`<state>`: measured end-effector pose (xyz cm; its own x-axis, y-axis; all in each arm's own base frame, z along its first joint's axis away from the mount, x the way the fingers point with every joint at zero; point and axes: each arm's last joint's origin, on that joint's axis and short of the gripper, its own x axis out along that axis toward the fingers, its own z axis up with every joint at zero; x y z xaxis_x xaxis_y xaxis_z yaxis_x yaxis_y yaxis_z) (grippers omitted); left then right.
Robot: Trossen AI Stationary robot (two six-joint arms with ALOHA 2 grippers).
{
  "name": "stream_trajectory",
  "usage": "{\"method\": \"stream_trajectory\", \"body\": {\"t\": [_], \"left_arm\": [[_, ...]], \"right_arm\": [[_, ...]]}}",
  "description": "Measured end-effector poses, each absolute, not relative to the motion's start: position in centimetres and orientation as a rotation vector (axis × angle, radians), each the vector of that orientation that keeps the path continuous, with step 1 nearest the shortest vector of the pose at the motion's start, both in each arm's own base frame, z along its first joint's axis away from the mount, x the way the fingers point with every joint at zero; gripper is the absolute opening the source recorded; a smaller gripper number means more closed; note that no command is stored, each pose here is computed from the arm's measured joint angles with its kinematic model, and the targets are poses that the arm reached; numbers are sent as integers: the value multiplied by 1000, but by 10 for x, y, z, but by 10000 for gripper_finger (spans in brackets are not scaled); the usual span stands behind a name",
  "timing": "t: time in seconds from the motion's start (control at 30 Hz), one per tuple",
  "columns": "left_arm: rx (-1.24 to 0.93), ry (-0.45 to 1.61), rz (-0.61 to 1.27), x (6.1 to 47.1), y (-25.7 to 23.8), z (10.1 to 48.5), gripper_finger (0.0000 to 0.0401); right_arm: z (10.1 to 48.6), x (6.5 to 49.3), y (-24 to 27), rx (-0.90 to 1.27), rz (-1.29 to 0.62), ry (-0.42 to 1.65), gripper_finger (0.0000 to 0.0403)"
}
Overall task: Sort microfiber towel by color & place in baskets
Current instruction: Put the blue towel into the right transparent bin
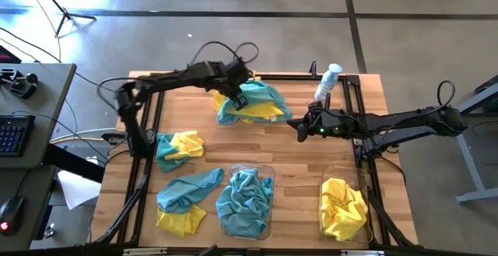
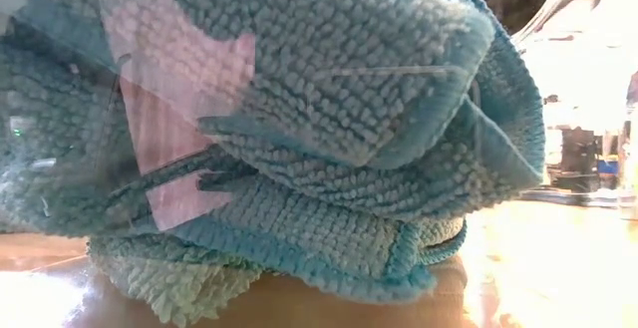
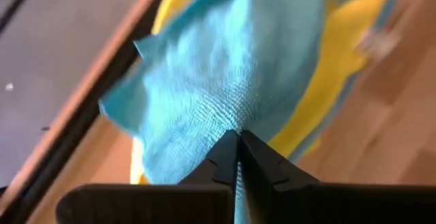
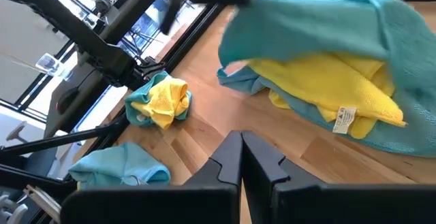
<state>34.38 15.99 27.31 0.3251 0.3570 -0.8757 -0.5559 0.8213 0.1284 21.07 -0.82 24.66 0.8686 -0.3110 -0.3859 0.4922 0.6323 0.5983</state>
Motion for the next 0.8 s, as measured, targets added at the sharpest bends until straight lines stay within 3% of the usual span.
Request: {"method": "stream_trajectory", "body": {"t": [0.37, 0.57, 0.8], "left_arm": [[-271, 627, 631, 286, 74, 393, 0], [-331, 497, 598, 274, 12, 412, 0], [-388, 398, 525, 274, -61, 412, 0]], "right_arm": [[239, 201, -1, 810, -299, 469, 0], [240, 182, 1, 779, -246, 577, 0], [247, 170, 1, 714, -219, 566, 0]]}}
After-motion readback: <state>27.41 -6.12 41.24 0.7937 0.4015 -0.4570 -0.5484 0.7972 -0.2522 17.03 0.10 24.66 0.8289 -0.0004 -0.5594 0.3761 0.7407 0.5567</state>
